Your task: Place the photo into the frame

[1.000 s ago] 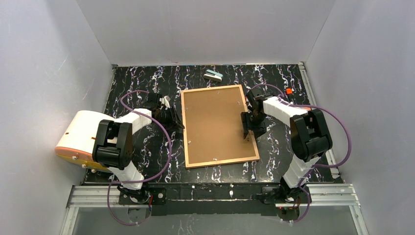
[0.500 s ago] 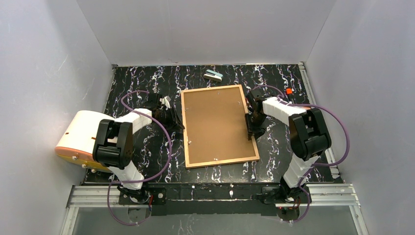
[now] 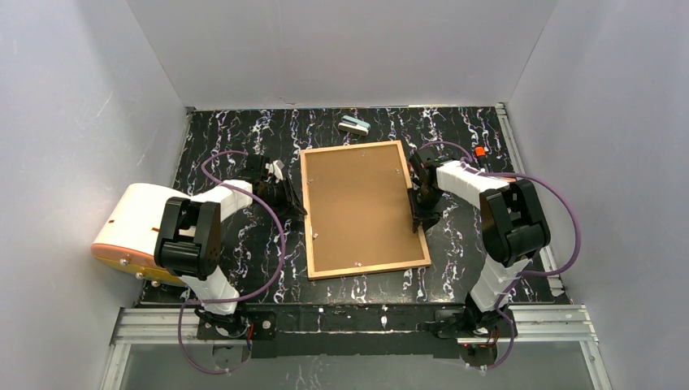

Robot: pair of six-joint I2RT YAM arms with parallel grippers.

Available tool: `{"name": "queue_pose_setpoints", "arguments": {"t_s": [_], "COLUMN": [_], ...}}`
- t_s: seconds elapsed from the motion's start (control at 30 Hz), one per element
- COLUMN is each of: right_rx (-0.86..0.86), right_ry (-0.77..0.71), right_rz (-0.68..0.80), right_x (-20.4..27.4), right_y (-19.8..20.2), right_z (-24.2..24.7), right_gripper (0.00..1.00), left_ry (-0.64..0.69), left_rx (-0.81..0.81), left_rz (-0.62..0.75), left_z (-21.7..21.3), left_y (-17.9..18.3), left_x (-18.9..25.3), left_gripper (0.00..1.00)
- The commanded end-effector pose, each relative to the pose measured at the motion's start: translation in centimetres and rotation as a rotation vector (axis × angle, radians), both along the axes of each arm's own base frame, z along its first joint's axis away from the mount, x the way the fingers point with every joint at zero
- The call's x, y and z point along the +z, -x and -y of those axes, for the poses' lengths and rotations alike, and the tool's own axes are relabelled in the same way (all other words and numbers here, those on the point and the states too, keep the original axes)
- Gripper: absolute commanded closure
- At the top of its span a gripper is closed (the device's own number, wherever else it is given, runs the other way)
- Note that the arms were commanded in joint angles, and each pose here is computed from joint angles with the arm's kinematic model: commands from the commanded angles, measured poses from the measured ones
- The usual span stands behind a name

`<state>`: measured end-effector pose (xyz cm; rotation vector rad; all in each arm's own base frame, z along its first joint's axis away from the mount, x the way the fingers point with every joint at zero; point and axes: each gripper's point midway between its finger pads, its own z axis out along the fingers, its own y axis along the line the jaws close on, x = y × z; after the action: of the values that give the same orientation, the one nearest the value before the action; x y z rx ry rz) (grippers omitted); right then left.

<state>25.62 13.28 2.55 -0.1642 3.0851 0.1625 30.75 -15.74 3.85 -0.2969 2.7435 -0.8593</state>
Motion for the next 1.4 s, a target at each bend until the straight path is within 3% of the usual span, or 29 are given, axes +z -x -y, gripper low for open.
{"name": "queue_pose_setpoints", "arguments": {"t_s": [0.0,0.13,0.2,0.33,0.47,0.77,0.9,1.0,1.23,1.37], "right_rx": [-0.006,-0.017,-0.033,-0.066,-0.077,-0.206,-0.234,-0.226,-0.022,0.012], "right_ry": [-0.042,-0.081,-0.099,-0.118,-0.143,-0.124,-0.102,-0.081,-0.122,-0.171], "right_rz": [0.013,0.049,0.079,0.138,0.23,0.485,0.507,0.49,0.505,0.492], "right_x": [0.5,1.8,2.7,4.9,6.2,7.1,5.6,4.0,2.4,2.5], "right_y": [0.1,-0.6,-1.2,-2.6,-4.9,-16.3,-20.5,-22.2,-24.0,-23.9], "right_z": [-0.8,-1.5,-1.8,-2.0,-2.6,-3.8,-4.1,-4.4,-5.6,-5.4], "right_gripper": [0.74,0.67,0.58,0.3,0.21,0.2,0.21,0.23,0.39,0.45], "left_ry": [0.008,-0.011,-0.013,-0.003,-0.02,-0.046,-0.076,-0.06,-0.08,-0.076], "left_rx": [-0.014,-0.01,-0.004,0.003,0.013,0.092,0.124,0.126,0.11,0.091], "left_rz": [-0.001,0.009,0.011,0.021,0.046,0.065,0.06,0.049,0.047,0.049], "left_z": [0.0,-0.2,-0.3,-0.1,-0.4,-0.7,-1.1,-0.8,-1.0,-0.6], "left_y": [0.4,0.1,0.0,-0.2,-0.9,-3.6,-4.3,-4.3,-4.7,-5.9], "left_x": [0.0,0.2,0.3,0.9,1.5,2.1,1.7,1.4,0.0,0.1], "left_gripper": [0.69,0.68,0.67,0.53,0.46,0.35,0.35,0.35,0.4,0.43]}}
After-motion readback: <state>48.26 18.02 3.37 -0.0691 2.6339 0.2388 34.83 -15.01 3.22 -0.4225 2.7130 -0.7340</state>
